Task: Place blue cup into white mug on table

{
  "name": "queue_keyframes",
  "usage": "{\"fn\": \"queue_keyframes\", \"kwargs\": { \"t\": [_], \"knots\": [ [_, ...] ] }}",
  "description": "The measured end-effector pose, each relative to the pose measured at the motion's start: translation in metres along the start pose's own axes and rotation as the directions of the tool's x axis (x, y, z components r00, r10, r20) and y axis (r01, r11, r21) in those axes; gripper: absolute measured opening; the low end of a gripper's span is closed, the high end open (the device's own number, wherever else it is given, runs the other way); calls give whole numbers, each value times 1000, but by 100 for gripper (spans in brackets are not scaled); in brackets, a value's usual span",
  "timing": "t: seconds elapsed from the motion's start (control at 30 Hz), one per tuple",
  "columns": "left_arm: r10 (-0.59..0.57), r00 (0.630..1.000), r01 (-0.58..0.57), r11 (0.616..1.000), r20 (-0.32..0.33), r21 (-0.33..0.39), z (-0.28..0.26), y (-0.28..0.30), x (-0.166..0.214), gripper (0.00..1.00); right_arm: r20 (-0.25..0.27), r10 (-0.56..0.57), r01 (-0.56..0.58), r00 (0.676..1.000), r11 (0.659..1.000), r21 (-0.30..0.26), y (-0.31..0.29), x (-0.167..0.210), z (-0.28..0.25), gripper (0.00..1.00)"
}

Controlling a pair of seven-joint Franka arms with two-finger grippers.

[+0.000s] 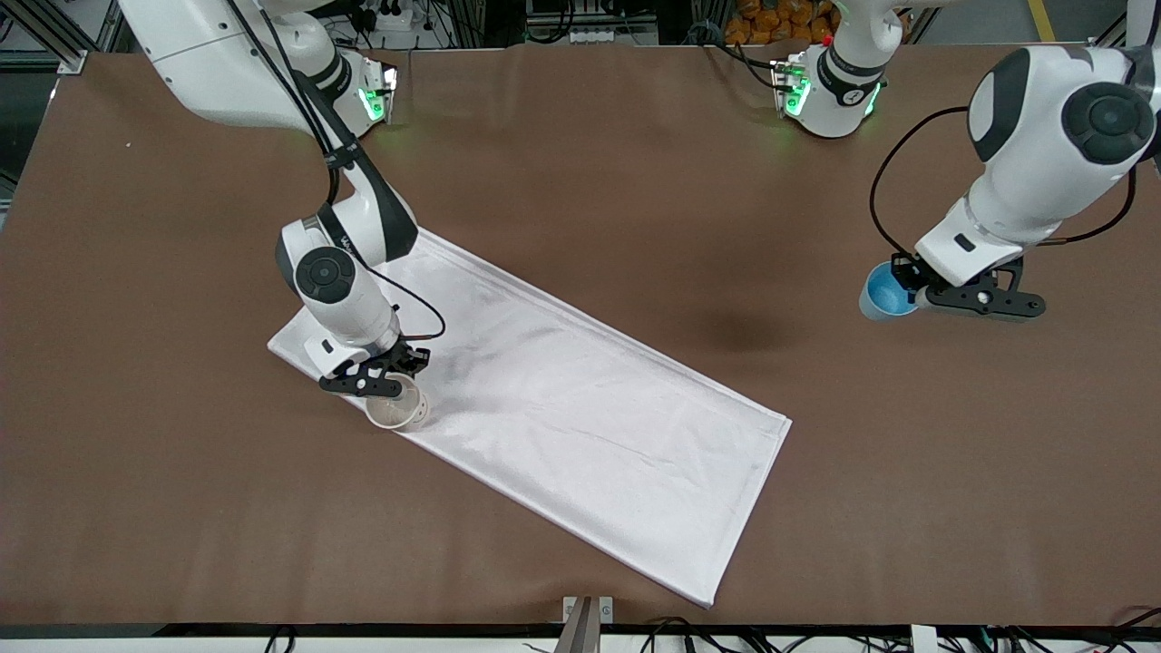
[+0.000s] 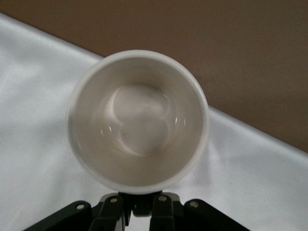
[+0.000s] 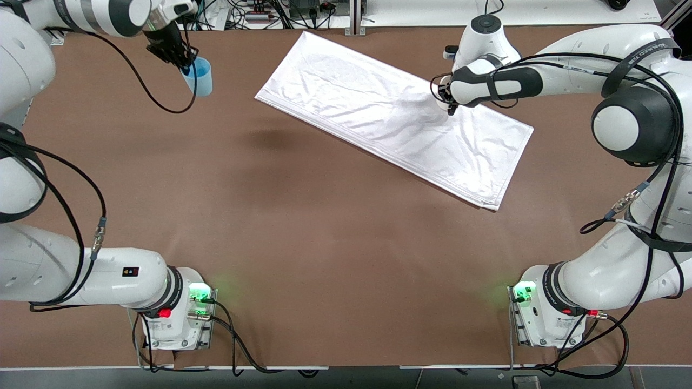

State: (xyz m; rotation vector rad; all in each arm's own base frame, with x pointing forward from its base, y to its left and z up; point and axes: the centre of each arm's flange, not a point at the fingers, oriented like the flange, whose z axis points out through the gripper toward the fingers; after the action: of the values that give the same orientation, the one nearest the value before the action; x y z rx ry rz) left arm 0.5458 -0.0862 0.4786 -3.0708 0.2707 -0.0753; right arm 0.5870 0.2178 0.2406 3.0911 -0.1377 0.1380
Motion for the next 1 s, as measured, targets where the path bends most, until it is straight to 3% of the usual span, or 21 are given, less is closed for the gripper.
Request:
{"fn": "queue_keyframes", "kwargs": {
  "t": [0.17,0.43,0.67,1.0],
  "knots": [
    [-70,998,70,997,0,-33,-43,0,6,4,-4,-1,1,1000,1000,-4,-20,2,-19,19],
    [-153,988,153,986,5,-71,-98,0,7,4,-20,18,-18,1000,1000,-13,-105,-8,-92,19],
    [-222,975,221,968,0,-121,-121,-8,8,4,-57,-34,36,998,999,29,-200,-61,-133,19],
    [-236,970,241,963,48,-118,-125,2,3,4,-58,-128,133,990,987,90,-303,-145,-142,19]
  ]
}}
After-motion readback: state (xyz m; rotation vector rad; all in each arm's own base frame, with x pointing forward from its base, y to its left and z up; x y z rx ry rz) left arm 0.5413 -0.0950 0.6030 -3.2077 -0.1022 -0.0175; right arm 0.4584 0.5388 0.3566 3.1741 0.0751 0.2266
